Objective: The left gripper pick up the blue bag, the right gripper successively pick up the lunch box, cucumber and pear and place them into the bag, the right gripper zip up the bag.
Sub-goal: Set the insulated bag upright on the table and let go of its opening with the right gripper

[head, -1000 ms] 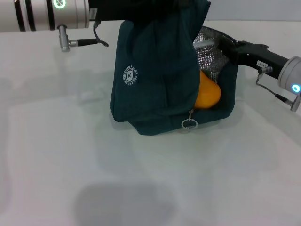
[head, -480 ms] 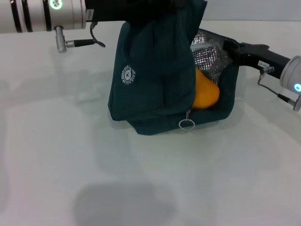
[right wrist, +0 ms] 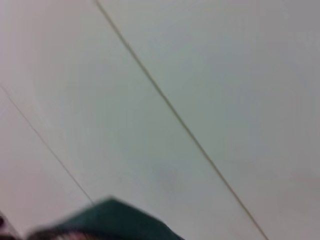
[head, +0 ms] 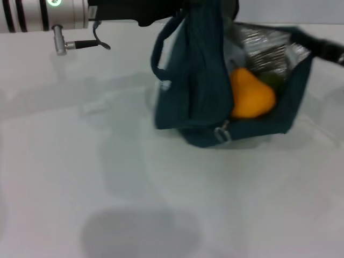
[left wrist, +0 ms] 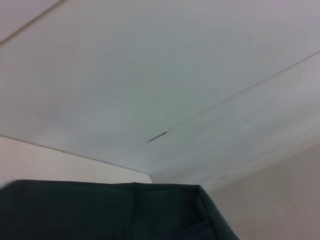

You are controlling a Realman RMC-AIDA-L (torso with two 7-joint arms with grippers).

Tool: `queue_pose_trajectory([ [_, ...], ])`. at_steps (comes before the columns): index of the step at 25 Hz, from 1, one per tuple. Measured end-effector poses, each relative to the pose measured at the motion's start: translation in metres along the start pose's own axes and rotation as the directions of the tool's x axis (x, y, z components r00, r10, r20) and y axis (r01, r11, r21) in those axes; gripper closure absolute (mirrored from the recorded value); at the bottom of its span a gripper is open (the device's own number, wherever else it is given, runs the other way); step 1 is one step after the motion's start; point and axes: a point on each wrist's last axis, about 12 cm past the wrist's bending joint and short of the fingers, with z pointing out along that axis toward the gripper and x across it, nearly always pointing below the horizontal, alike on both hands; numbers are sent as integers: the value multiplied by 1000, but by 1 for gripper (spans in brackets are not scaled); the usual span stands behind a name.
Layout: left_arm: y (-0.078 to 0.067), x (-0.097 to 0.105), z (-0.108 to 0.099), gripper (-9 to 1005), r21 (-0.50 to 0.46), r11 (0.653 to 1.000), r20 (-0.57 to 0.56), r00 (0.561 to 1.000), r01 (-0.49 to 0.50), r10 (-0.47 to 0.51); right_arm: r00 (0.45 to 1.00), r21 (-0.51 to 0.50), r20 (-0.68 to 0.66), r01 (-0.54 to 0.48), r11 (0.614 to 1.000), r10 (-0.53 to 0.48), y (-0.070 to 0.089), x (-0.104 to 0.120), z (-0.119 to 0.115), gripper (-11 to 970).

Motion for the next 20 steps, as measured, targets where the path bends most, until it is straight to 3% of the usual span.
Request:
queue_pose_trajectory([
  [7, 8, 3, -9, 928, -34, 999, 1, 1000, 6, -6, 996, -112, 70, -54, 992, 62, 4, -17, -27, 940],
  [13, 21, 20, -19, 928, -55, 998, -31, 999, 37, -39, 995, -183, 38, -83, 980, 91, 11, -26, -28, 935],
  [20, 23, 46, -25, 928, 15, 995, -115, 989, 98, -96, 994, -277, 6, -108, 955, 114, 22, -36, -23, 929],
])
